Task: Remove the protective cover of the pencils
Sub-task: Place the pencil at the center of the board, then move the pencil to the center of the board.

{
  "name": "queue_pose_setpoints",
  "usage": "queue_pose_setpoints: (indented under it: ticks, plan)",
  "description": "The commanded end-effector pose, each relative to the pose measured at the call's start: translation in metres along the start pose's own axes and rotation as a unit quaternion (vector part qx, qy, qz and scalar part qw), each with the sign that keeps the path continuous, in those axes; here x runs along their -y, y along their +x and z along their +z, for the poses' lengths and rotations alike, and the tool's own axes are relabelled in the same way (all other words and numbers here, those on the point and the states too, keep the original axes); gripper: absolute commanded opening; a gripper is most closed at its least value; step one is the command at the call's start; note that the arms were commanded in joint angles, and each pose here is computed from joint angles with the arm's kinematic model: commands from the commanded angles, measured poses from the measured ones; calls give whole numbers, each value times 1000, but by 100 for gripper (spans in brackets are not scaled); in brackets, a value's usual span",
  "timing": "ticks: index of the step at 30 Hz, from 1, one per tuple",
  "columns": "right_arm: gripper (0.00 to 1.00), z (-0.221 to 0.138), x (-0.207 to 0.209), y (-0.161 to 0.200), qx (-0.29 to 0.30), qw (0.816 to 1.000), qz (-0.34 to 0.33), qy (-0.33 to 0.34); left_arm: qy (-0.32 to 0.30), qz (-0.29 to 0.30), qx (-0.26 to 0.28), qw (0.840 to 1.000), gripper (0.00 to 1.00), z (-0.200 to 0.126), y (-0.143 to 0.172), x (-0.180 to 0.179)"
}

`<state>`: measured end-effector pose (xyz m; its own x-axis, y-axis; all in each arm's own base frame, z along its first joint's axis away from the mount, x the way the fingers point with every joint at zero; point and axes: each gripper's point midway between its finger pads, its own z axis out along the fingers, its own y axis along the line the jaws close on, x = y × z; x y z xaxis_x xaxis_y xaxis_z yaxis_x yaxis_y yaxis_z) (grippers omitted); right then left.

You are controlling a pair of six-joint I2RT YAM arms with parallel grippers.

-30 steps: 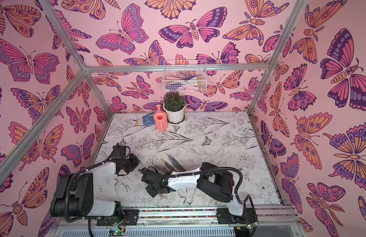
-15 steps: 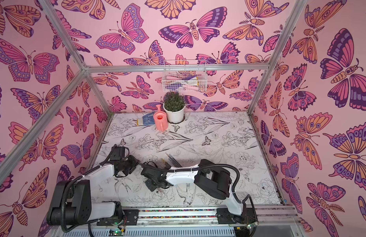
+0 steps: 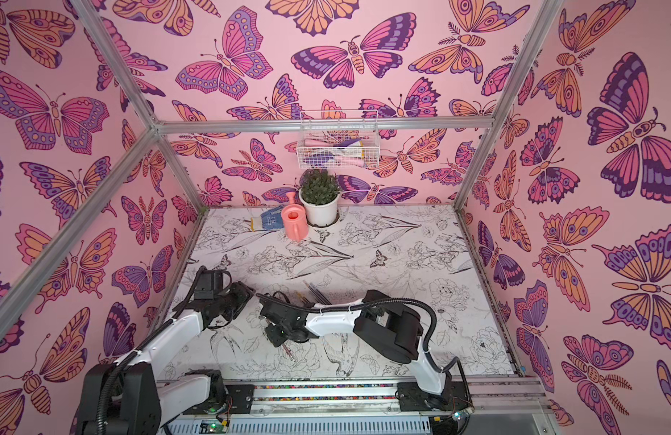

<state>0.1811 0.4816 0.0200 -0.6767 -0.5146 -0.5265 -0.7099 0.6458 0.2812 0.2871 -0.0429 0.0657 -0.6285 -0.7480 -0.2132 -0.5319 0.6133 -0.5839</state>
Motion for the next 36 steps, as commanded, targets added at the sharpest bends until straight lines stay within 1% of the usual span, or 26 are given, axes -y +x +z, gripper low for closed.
queue_pose_setpoints:
  ticks: [1,5,7,8,10,11,15,18,21,23,26,28,36]
  plan:
    - [17,18,32,58,-89,995,5,45,-6,-17,-20,1000,62,-4,12,-6]
    - [17,9,40,49,-80,995,7,58,7,-16,-17,1000,63,-10,12,-1]
    - [18,3,38,42,-72,996,0,53,14,-15,-17,1000,63,-12,13,2]
    - [21,-2,34,37,-65,997,-4,46,18,-14,-17,1000,63,-14,13,4]
    - [30,-10,25,25,-51,998,-11,27,26,-14,-16,999,63,-16,13,7]
    - [32,-16,21,19,-43,999,-14,22,30,-14,-16,999,63,-17,13,8]
    - [34,-40,15,-6,-11,999,-28,26,45,-13,-17,999,63,-22,13,15]
    - [34,-59,18,-16,8,998,-38,40,54,-11,-16,998,63,-25,13,19]
    - [34,-73,37,-13,19,997,-35,70,65,-7,-18,998,63,-28,15,22]
    - [34,-79,56,-6,17,996,-22,82,71,-5,-22,997,63,-29,17,25]
    - [34,-83,86,2,16,994,0,110,78,-1,-26,997,63,-30,22,29]
    - [33,-81,98,8,6,994,13,109,81,5,-28,996,63,-30,26,33]
    - [33,-69,106,20,-17,994,16,107,90,19,-32,995,63,-32,38,42]
